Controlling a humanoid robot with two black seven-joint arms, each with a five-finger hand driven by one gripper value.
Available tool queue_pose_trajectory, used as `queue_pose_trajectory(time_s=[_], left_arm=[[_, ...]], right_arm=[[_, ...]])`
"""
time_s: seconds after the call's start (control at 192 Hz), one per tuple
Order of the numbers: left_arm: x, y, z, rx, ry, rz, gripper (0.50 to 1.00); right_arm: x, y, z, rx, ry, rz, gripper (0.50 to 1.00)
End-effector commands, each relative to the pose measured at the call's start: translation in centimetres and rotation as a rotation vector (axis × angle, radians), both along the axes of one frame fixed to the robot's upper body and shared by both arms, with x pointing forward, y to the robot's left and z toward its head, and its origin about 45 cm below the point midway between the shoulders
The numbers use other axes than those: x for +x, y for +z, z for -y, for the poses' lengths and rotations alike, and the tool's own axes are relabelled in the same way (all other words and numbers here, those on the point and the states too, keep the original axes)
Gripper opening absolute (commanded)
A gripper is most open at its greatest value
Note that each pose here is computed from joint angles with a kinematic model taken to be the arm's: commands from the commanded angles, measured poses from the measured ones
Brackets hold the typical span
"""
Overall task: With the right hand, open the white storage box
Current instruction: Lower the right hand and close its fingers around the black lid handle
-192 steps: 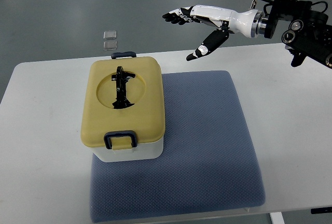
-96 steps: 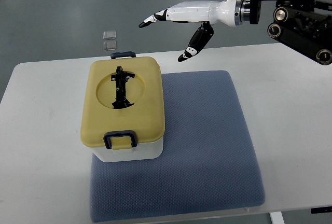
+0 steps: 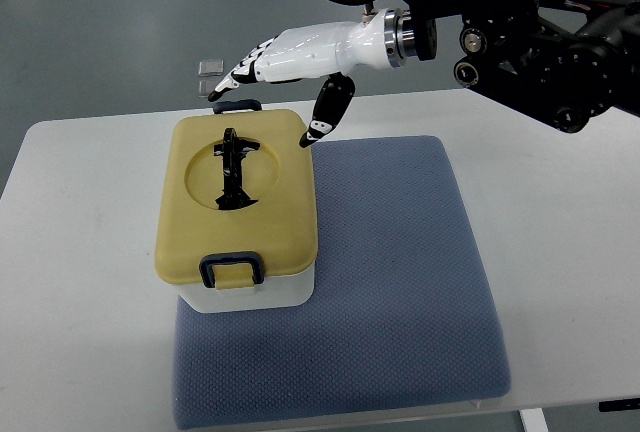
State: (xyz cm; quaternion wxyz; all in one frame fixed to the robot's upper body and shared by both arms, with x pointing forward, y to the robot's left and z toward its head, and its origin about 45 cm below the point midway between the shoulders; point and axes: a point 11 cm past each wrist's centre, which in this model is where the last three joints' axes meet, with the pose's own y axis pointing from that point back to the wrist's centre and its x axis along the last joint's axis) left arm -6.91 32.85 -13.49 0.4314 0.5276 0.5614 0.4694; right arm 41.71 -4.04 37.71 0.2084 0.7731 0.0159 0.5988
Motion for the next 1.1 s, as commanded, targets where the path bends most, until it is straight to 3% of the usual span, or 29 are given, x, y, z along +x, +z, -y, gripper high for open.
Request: queue_pose_trajectory(time_s=[0.0, 0.167, 0.599, 1.036, 1.093], left_arm=[[0.0, 0.0, 0.0, 0.0, 0.0, 0.0, 1.0], [0.0, 0.0, 0.0, 0.0, 0.0, 0.0, 1.0], [0.0, 0.0, 0.0, 0.0, 0.0, 0.0, 1.0], [0.0, 0.0, 0.0, 0.0, 0.0, 0.0, 1.0], [0.0, 0.0, 0.0, 0.0, 0.0, 0.0, 1.0]], right_arm=[[-0.8, 0.5, -1.8, -0.035, 0.048, 0.029, 0.938], [-1.8, 0.1, -4.2, -0.097, 0.108, 0.056, 0.938], [-1.4, -2.4, -3.7, -0.16, 0.104, 0.104, 0.926], [-2.2, -2.6, -5.4, -0.123, 0.144, 0.131, 0.689], [-2.1, -2.7, -5.3, -0.122, 0.141, 0.132, 0.682]])
